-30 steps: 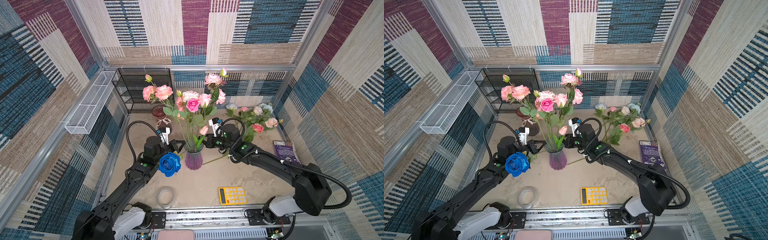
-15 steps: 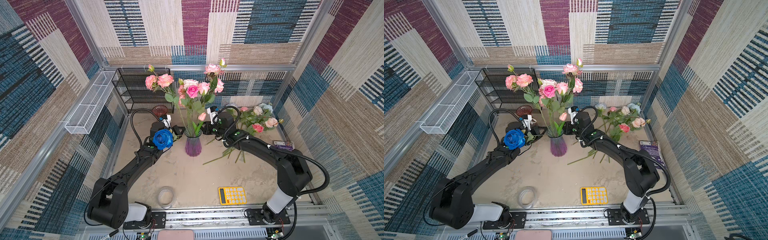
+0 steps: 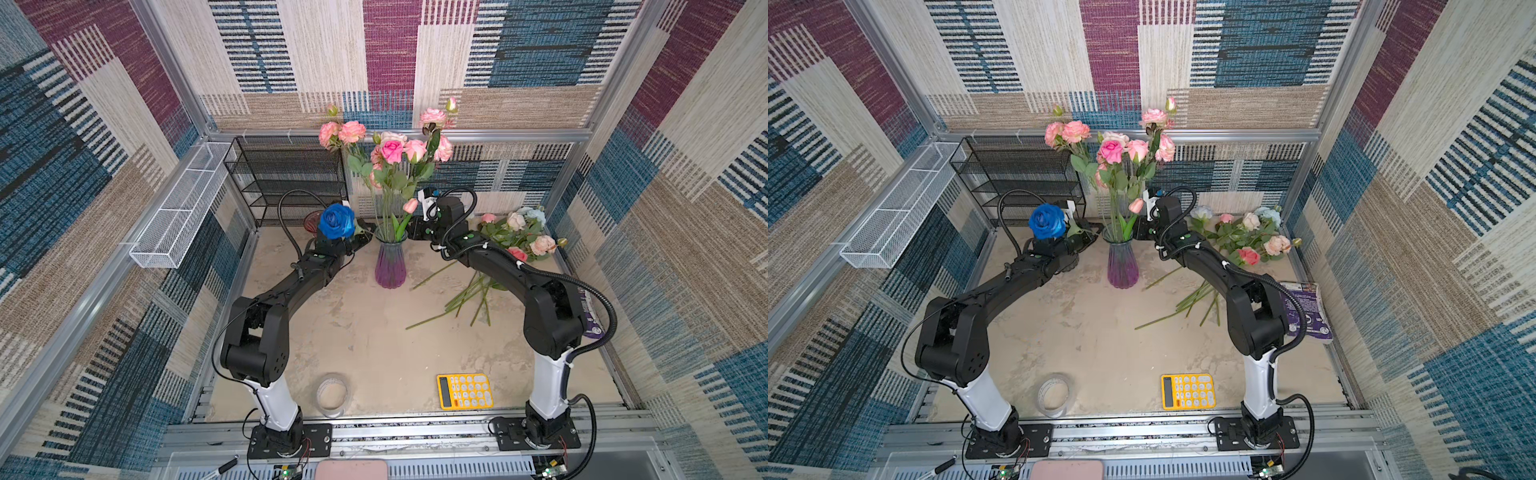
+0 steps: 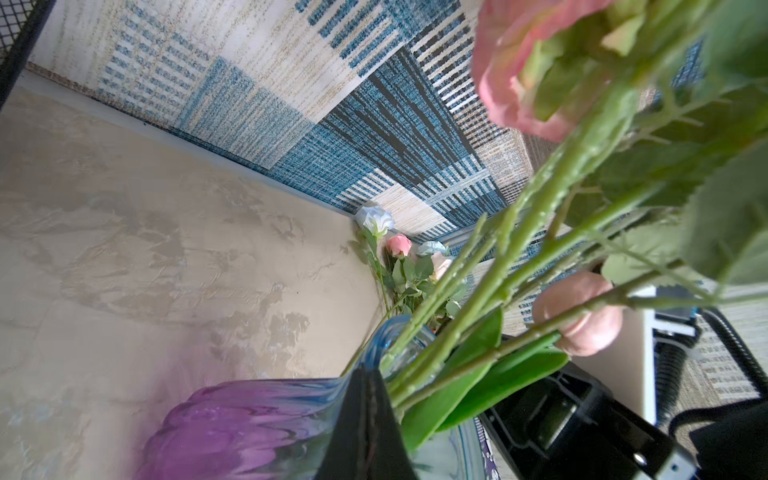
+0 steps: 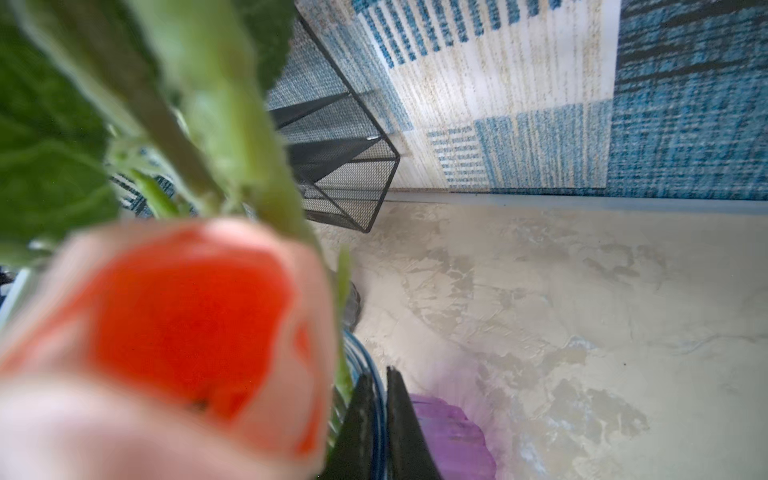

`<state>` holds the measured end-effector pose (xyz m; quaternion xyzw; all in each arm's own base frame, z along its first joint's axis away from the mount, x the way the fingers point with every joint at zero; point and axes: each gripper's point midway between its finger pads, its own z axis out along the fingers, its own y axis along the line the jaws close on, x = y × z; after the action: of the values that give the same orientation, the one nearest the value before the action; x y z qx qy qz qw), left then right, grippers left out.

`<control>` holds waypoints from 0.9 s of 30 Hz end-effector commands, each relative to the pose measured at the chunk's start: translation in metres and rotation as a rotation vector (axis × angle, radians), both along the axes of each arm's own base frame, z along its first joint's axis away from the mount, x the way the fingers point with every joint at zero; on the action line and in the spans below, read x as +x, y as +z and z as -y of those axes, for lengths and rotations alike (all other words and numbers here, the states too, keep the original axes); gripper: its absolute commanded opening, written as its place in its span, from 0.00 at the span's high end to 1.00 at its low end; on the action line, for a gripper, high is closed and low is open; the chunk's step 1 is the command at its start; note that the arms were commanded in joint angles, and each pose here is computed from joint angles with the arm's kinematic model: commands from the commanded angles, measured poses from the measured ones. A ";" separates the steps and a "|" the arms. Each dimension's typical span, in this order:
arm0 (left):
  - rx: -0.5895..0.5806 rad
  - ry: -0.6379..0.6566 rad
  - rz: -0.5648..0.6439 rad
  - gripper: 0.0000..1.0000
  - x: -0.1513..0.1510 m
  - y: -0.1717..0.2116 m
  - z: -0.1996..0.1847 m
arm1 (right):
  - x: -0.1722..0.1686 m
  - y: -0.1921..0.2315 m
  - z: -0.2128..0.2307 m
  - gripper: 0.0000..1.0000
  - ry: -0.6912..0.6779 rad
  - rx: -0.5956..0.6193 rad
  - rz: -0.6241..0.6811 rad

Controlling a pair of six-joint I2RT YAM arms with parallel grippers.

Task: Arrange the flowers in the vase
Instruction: 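Lift the vase with both grippers, carry it farther from the robot, set down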

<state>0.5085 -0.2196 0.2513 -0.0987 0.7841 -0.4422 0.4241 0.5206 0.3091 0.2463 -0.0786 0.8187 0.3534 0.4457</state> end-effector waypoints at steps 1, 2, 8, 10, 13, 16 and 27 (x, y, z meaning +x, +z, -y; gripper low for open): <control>0.002 -0.135 -0.028 0.98 -0.008 -0.006 0.021 | -0.006 -0.019 -0.011 0.89 0.070 -0.015 -0.070; 0.001 -0.134 -0.032 0.98 -0.006 -0.008 0.020 | -0.004 -0.021 -0.011 0.89 0.070 -0.016 -0.076; -0.011 -0.130 -0.027 1.00 -0.008 -0.011 0.018 | -0.009 -0.020 -0.015 0.89 0.102 0.010 -0.066; -0.024 -0.136 -0.024 1.00 -0.012 -0.010 0.019 | -0.016 -0.020 -0.017 0.89 0.114 0.017 -0.064; -0.029 -0.134 -0.027 0.99 -0.016 -0.010 0.017 | -0.023 -0.019 -0.013 0.90 0.100 0.020 -0.057; -0.027 -0.121 -0.013 0.90 -0.022 -0.004 0.015 | -0.031 -0.019 -0.009 0.89 0.087 0.026 -0.054; -0.012 -0.088 -0.015 0.73 -0.025 -0.002 0.008 | -0.034 -0.009 -0.001 0.75 0.039 0.059 -0.052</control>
<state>0.4861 -0.2261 0.2433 -0.0796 0.7921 -0.4610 0.3921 0.4892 0.3124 0.2397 -0.0873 0.8100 0.3890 0.4301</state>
